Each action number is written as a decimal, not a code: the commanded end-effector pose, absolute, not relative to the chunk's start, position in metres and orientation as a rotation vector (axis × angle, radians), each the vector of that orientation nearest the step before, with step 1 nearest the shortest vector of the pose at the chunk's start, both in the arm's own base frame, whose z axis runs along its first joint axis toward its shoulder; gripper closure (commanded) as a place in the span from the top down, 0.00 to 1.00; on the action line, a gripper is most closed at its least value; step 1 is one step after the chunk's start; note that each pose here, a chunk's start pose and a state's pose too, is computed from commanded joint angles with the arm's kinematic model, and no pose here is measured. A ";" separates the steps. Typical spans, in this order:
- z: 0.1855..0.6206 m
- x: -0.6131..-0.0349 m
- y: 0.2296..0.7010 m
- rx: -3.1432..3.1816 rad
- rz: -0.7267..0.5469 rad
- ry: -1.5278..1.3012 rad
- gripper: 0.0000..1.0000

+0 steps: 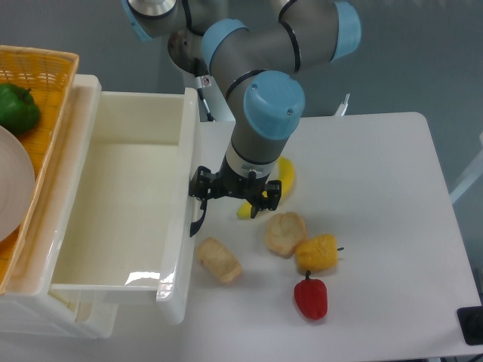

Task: Slide the top white drawer open
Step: 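Keep pulling the drawer out to full extension, holding the handle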

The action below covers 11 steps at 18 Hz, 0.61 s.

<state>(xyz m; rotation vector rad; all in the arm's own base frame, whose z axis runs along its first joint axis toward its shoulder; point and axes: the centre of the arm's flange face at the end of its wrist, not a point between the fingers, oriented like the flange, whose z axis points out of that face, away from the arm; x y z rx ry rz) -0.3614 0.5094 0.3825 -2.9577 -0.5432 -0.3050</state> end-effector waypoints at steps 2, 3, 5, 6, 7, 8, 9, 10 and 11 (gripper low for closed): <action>0.383 -0.361 0.509 -2.958 -0.305 -0.543 1.00; 0.383 -0.362 0.509 -2.957 -0.305 -0.545 1.00; 0.383 -0.365 0.507 -2.955 -0.303 -0.549 1.00; 0.382 -0.365 0.507 -2.956 -0.304 -0.550 1.00; 0.382 -0.365 0.507 -2.956 -0.304 -0.550 1.00; 0.380 -0.366 0.507 -2.957 -0.307 -0.553 1.00; 0.381 -0.369 0.506 -2.955 -0.305 -0.557 1.00; 0.381 -0.370 0.505 -2.954 -0.305 -0.561 1.00; 0.381 -0.371 0.504 -2.953 -0.305 -0.564 1.00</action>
